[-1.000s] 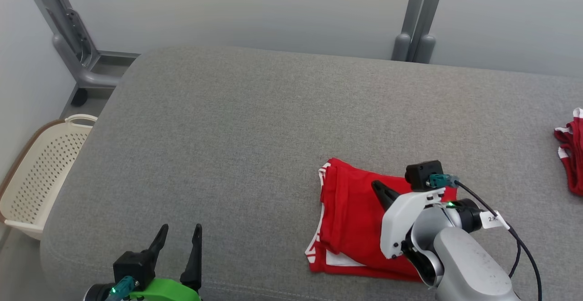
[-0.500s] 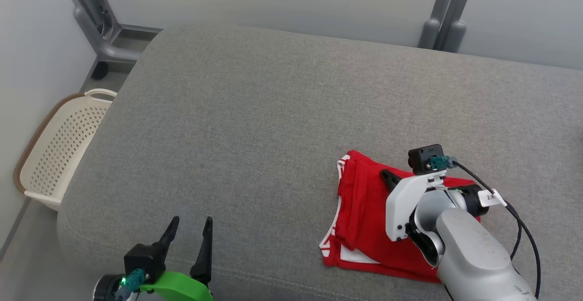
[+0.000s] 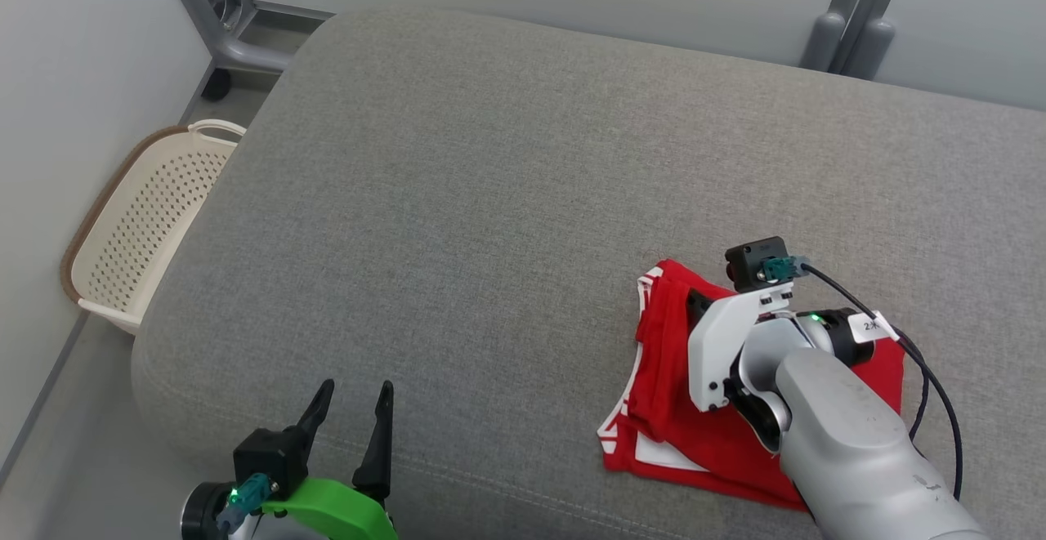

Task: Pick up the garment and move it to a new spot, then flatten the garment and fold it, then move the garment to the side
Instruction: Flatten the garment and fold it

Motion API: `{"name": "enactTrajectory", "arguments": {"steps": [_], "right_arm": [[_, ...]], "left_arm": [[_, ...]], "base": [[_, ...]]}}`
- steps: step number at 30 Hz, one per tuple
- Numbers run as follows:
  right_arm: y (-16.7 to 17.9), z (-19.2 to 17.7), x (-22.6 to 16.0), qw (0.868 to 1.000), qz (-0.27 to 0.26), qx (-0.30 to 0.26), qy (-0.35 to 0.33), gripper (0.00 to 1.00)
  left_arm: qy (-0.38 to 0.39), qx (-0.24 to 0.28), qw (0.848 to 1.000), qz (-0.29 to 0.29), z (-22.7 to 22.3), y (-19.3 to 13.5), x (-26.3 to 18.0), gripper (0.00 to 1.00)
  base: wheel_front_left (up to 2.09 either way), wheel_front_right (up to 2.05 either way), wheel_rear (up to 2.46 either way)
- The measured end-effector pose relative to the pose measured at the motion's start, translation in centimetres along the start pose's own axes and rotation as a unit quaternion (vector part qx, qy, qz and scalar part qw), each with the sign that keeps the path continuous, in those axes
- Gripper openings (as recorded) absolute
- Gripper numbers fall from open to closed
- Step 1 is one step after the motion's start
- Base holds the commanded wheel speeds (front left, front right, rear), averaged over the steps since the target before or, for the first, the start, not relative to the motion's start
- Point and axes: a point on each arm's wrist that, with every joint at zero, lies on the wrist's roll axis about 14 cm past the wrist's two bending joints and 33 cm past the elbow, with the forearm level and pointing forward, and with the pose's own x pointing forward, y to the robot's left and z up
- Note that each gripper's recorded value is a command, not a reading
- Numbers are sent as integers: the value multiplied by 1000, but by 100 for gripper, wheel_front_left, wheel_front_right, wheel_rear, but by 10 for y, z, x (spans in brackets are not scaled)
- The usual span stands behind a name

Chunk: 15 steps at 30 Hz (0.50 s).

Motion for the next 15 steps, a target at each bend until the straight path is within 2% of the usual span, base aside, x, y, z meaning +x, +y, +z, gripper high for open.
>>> {"name": "enactTrajectory", "arguments": {"steps": [15], "right_arm": [[21, 2, 16, 999, 32, -19, 12, 0]], "left_arm": [[1, -5, 1000, 16, -2, 8, -4, 100]], "base": [[0, 0, 0]]}}
